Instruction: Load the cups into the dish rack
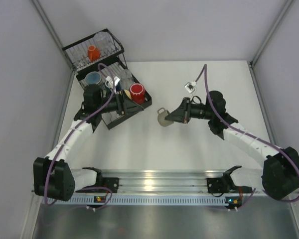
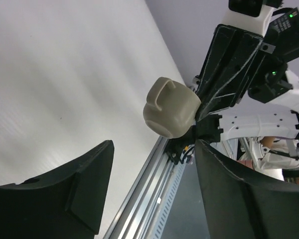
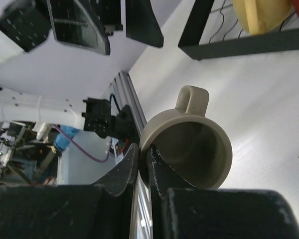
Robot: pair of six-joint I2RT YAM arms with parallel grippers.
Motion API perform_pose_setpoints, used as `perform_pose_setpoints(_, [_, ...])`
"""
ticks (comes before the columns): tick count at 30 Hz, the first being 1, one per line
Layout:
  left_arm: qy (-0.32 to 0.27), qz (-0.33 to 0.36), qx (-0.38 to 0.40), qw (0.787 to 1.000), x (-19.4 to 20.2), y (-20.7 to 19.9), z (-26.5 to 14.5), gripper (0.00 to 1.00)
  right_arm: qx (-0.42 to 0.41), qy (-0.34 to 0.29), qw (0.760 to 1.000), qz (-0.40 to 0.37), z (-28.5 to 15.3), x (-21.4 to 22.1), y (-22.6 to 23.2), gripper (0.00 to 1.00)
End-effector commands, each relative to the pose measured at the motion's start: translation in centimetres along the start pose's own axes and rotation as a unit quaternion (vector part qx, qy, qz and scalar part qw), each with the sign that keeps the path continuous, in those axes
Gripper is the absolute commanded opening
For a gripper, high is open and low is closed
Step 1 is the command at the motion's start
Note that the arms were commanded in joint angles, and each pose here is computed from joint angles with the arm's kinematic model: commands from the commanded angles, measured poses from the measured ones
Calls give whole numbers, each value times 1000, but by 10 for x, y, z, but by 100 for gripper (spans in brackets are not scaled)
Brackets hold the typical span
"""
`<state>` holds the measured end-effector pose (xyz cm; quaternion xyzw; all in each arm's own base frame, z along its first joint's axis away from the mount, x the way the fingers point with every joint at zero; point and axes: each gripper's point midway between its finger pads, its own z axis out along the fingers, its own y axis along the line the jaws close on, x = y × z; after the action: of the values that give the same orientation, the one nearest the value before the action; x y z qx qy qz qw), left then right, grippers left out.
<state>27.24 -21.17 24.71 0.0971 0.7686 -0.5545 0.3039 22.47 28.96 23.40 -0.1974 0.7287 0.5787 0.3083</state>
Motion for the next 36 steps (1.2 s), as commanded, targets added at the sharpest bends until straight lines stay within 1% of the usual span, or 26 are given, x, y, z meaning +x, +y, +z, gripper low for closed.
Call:
perform_pose_setpoints(1, [-51,40,76,995,-20,-43,-3,73,-107,-97,987,-70,-14,-57,63,0])
perform_pose_setpoints(2, [-49,43,83,994,-17,-46,0,75,-116,-105,985,-67,-14,-60,67,0])
perform_pose_setpoints(3, [-49,47,86,994,-18,-47,1,77,-137,-132,979,-72,-17,-72,78,0])
perform_pose_setpoints(5, [-38,40,90,994,-15,-48,7,79,-151,-149,975,-63,-19,-80,86,0])
perform_pose_setpoints(8, [-38,42,107,993,-17,-60,15,84,-156,-179,969,-71,-17,-95,90,0])
perform_pose_setpoints(9, [-50,48,122,990,-22,-70,17,93,-151,-182,969,-66,-12,-98,84,0])
perform_pose_setpoints(11, [-58,37,141,988,-25,-82,18,98,-161,-188,967,-64,-8,-104,87,0])
perform_pose_setpoints(13, [-81,48,154,984,-33,-89,17,98,-175,-198,962,-63,-3,-108,85,0])
perform_pose_setpoints(16, [-89,52,158,982,-37,-90,18,98,-178,-198,963,-46,3,-110,78,0])
perform_pose_setpoints(22, [-73,26,145,986,-30,-72,28,96,-184,-207,959,-55,8,-117,80,0])
perform_pose_setpoints(29, [-82,17,133,988,-34,-62,33,94,-195,-199,959,-53,19,-116,84,0])
perform_pose_setpoints(32, [-95,14,136,986,-38,-66,33,92,-196,-194,960,-50,25,-113,84,0])
perform_pose_setpoints(34, [-99,19,156,983,-38,-72,32,88,-197,-195,960,-45,27,-111,83,0])
perform_pose_setpoints(36, [-98,1,170,980,-36,-74,31,85,-198,-195,960,-43,28,-111,82,0])
